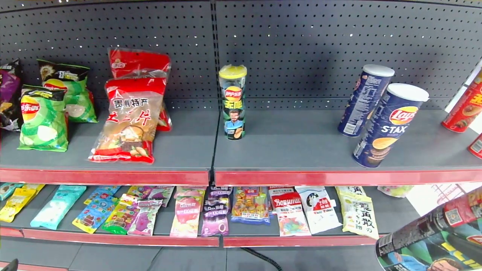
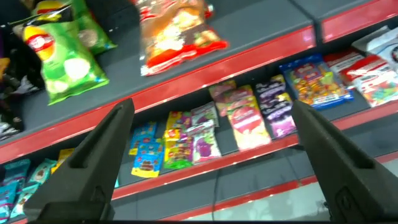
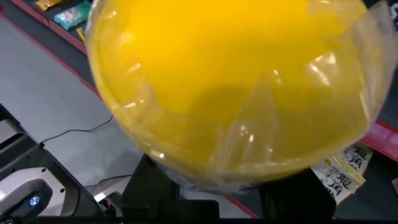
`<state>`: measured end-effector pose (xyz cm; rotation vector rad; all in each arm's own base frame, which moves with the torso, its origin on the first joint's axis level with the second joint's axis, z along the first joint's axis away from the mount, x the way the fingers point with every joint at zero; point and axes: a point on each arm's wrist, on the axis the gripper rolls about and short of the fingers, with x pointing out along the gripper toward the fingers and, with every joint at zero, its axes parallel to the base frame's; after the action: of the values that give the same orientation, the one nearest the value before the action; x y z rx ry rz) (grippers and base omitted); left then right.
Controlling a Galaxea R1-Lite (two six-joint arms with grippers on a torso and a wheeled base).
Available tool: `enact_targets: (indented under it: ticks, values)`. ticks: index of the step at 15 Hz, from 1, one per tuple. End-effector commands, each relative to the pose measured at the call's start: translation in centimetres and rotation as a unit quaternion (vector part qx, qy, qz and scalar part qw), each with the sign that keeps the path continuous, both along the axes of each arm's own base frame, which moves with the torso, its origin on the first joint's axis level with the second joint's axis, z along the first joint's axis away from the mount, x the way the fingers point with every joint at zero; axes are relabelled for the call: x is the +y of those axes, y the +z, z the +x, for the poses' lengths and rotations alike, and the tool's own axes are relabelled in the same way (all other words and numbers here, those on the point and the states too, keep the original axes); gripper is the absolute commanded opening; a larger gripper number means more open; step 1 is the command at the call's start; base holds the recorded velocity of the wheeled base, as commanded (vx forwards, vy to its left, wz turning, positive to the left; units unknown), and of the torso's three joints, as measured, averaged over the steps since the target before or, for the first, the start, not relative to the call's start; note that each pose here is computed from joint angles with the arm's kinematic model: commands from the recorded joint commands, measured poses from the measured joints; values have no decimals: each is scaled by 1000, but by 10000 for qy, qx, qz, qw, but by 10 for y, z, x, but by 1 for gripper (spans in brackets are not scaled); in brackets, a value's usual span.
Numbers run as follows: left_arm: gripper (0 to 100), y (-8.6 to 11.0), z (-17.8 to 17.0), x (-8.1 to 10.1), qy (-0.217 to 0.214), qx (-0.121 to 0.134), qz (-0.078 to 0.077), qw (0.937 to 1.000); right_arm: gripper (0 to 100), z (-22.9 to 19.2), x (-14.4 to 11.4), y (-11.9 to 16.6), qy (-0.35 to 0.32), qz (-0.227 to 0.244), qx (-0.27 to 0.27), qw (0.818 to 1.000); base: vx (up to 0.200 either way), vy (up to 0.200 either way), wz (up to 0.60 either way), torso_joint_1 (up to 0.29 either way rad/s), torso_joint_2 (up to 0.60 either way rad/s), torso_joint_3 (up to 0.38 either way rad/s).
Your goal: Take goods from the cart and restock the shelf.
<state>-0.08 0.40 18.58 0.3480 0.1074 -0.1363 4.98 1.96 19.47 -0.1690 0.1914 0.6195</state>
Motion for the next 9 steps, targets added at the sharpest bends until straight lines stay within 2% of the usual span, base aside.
enact_targets:
  ticks: [1,4,6,7,9]
  values:
    - [100,-1,-1,0,2,-7,-1,10000,0,1,0,0,7,-5,14,10000,0,200,0,2,2,-2]
    - [100,-1,-1,0,2,-14,-3,10000,0,1,0,-1,7,-10,37,10000,0,200,0,1,5,2]
    - [100,-1,-1,0,-5,-13,52,10000,0,1,0,-1,7,-9,29,10000,0,0,0,0,0,0]
    - [100,-1,-1,0,-22,-20,183,9998,0,1,0,-1,7,-9,29,10000,0,0,0,0,0,0]
    - [100,-1,-1,0,-19,-32,219,9998,0,1,0,-1,15,-8,37,10000,0,0,0,0,0,0]
